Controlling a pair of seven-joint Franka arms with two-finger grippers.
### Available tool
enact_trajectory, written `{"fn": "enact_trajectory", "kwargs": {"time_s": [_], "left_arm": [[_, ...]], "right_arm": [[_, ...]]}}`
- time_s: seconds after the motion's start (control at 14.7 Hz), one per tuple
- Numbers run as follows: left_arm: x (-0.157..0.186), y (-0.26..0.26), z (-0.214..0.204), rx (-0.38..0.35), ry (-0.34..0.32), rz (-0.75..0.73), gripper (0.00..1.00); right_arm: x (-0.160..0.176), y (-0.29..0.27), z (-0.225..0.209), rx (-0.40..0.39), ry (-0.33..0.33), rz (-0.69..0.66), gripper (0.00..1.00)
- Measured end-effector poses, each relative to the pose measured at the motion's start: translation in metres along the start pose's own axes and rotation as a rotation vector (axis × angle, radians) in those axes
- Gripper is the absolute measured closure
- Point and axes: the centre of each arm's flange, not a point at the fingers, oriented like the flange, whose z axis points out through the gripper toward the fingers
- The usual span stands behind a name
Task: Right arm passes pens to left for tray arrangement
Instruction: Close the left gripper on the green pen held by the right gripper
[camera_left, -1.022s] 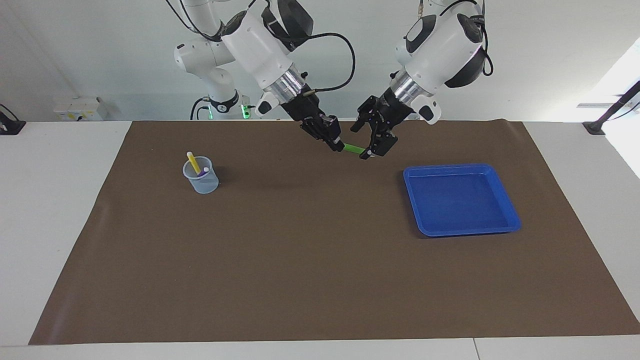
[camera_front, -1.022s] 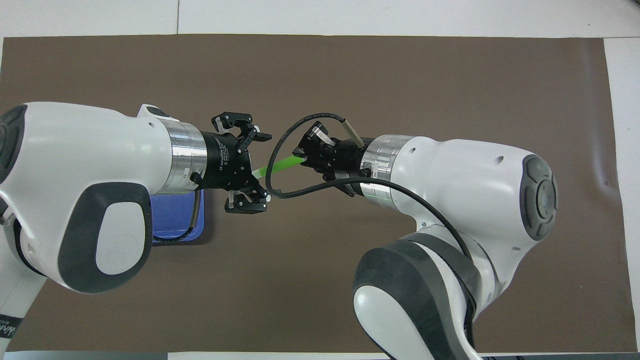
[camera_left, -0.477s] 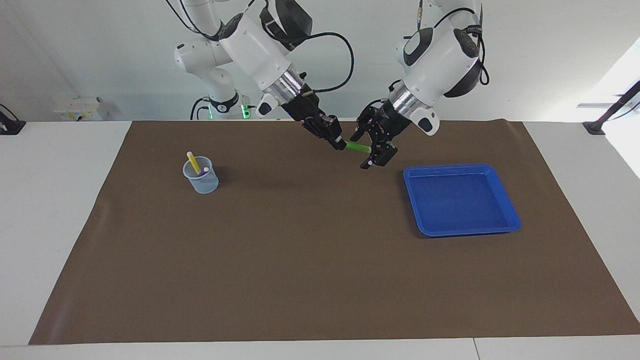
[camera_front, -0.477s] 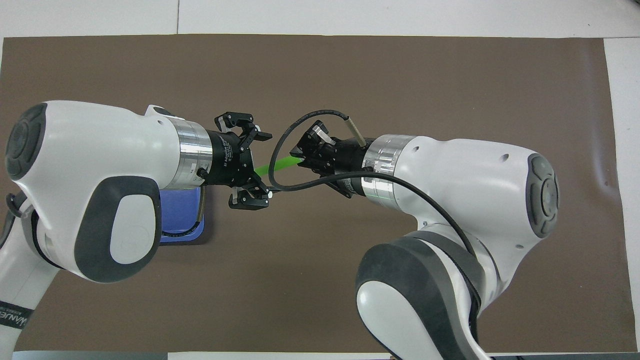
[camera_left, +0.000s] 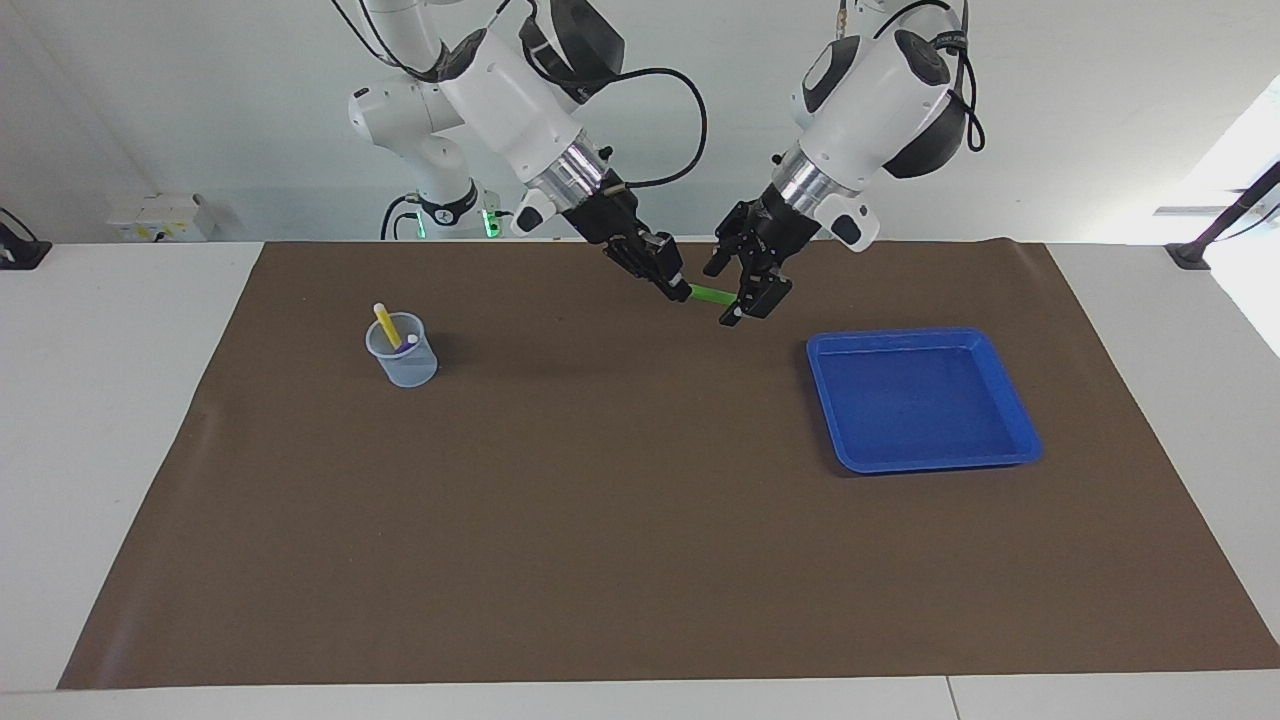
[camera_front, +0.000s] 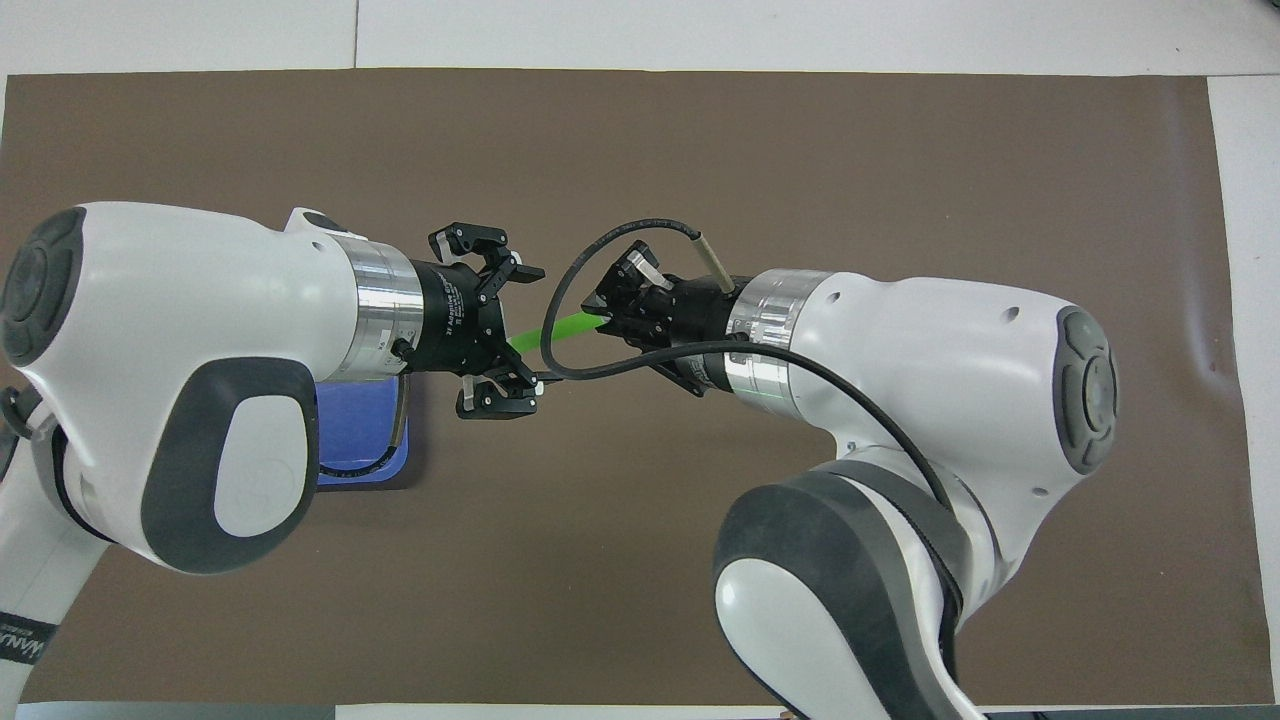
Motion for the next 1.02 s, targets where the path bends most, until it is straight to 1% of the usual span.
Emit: {"fn": "enact_trajectory", "kwargs": {"time_s": [0.27, 0.34, 0.41, 0.55, 0.61, 0.68, 0.75, 0.82, 0.89, 0.95, 1.02], "left_arm": [[-0.0041, -0.0059, 0.0061, 0.009, 0.012, 0.0, 0.09], [-0.0037, -0.006, 0.0066, 0.01, 0.013, -0.001, 0.12], [-0.0034, -0.0061, 0.0069, 0.01, 0.013, -0.002, 0.12], [-0.0027, -0.0056, 0.0068, 0.01, 0.014, -0.005, 0.26], [-0.002, -0.0051, 0.0064, 0.009, 0.014, -0.007, 0.27], [-0.0011, -0.0044, 0.0058, 0.008, 0.014, -0.01, 0.35], [-0.0003, -0.0037, 0.0051, 0.006, 0.014, -0.012, 0.36], [0.0004, -0.0031, 0.0046, 0.005, 0.014, -0.013, 0.4], [0.0007, -0.0028, 0.0042, 0.004, 0.014, -0.014, 0.4], [0.0008, -0.0027, 0.004, 0.004, 0.014, -0.015, 0.43], [0.0009, -0.0027, 0.0038, 0.004, 0.014, -0.015, 0.43]], "right_arm": [[0.0002, 0.0003, 0.0, 0.0, 0.0, 0.0, 0.81], [0.0002, 0.0003, 0.0, 0.0, 0.0, 0.0, 0.81], [0.0002, 0.0004, 0.0, 0.0, 0.0, 0.0, 0.81], [0.0002, 0.0004, 0.0, -0.001, 0.0, 0.0, 0.81], [0.0002, 0.0004, 0.0, -0.001, 0.0, 0.001, 0.81], [0.0002, 0.0005, 0.0001, -0.001, 0.0, 0.001, 0.81], [0.0003, 0.0007, 0.0002, -0.001, 0.0, 0.001, 0.81], [0.0003, 0.0008, 0.0003, -0.001, 0.0, 0.001, 0.81], [0.0004, 0.0009, 0.0003, -0.002, 0.0, 0.001, 0.81], [0.0005, 0.0009, 0.0003, -0.002, 0.0, 0.001, 0.81], [0.0007, 0.0011, 0.0003, -0.002, 0.001, 0.002, 0.81]]}}
